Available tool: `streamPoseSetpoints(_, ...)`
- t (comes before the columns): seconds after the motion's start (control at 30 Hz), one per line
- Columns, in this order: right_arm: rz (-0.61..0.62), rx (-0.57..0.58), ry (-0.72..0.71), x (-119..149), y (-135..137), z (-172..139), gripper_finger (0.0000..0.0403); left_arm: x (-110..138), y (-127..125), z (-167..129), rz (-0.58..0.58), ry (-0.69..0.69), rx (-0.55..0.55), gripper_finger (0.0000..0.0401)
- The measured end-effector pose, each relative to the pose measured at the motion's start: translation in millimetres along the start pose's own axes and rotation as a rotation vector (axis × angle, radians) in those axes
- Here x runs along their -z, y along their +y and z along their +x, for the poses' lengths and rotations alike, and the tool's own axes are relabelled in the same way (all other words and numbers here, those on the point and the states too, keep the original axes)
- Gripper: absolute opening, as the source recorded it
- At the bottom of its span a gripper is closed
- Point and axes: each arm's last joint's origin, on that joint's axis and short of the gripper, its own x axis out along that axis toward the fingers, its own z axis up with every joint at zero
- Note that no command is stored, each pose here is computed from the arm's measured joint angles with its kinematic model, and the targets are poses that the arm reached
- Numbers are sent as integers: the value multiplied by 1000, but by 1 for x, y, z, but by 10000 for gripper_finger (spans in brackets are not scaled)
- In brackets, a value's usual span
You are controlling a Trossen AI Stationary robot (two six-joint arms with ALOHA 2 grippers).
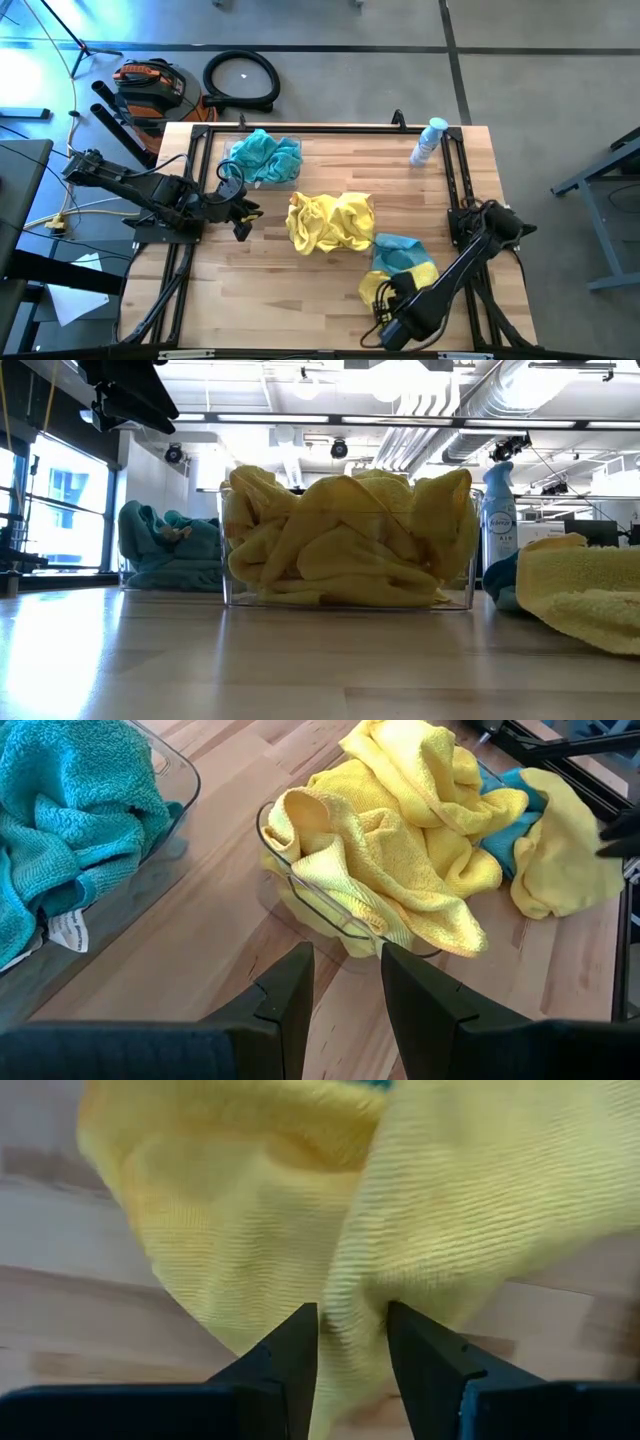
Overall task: Sort microfiber towel by color & place in baskets
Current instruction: Put the yellow towel into the bottom transparent bin
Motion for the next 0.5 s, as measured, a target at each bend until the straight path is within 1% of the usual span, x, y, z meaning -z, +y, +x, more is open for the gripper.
streamPoseSetpoints(0.1,-3,8,-14,6,6,14,117,0,0,0,0,0,1,110)
streamPoseSetpoints(0.17,1,16,-19,9,8,21,108,0,0,0,0,1,1,110)
streamPoseSetpoints(0.23,4,11,-15,10,9,22,85,0,0,0,0,1,1,110)
streamPoseSetpoints(0.3,4,8,-12,10,9,21,43,0,0,0,0,1,1,110)
streamPoseSetpoints(0.33,2,9,-18,11,9,21,23,0,0,0,0,1,2,110)
streamPoseSetpoints(0.37,0,4,-26,11,8,18,12,0,0,0,-1,4,5,110)
streamPoseSetpoints(0.43,0,-5,-42,11,9,9,14,0,-1,0,0,16,16,110)
streamPoseSetpoints(0.5,0,-2,-54,10,9,-6,14,1,-1,0,1,24,24,110)
